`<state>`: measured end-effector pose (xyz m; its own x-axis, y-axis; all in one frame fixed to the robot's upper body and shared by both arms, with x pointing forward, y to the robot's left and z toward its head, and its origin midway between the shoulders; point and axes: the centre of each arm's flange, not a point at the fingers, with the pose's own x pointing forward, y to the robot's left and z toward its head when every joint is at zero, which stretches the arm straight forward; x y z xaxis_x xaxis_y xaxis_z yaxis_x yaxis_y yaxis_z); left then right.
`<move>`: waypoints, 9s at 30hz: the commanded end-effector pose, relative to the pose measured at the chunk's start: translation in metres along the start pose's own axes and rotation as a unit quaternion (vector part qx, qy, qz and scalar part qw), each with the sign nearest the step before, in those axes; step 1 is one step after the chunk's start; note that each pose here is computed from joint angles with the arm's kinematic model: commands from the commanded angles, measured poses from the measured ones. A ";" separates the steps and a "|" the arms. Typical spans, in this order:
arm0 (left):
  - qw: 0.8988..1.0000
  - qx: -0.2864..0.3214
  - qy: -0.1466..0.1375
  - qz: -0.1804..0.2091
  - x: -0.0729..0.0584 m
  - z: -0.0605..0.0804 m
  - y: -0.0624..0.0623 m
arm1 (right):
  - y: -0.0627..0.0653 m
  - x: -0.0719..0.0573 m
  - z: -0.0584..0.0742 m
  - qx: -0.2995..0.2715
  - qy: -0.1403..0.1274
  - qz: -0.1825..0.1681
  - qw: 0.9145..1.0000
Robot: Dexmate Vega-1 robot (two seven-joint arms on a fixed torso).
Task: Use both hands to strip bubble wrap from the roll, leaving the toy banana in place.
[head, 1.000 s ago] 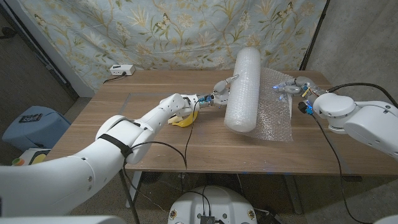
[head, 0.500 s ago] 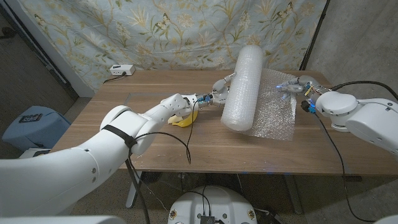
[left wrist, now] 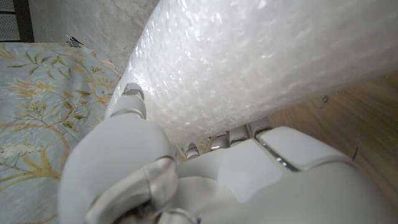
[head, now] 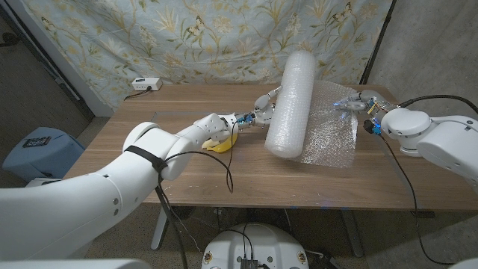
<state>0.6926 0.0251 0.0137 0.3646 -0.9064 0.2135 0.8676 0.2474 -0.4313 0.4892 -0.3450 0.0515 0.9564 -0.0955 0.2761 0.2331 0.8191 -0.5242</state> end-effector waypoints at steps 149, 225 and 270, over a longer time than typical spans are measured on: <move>0.976 -0.194 -0.074 -0.061 -0.016 -0.025 0.004 | -0.039 -0.006 -0.009 -0.086 0.055 0.020 0.995; 0.956 -0.260 -0.122 -0.055 -0.063 -0.041 0.009 | -0.030 0.017 -0.009 -0.102 0.079 0.073 0.989; 0.956 -0.260 -0.129 -0.045 -0.078 -0.037 0.013 | -0.042 0.014 -0.011 -0.116 0.093 0.063 0.987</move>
<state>0.6632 0.0820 -0.0408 0.4193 -0.7875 0.4517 0.6409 -0.0956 -0.7616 0.4957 -0.3843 0.0671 0.9917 -0.1135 0.0596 0.1216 0.6861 -0.7173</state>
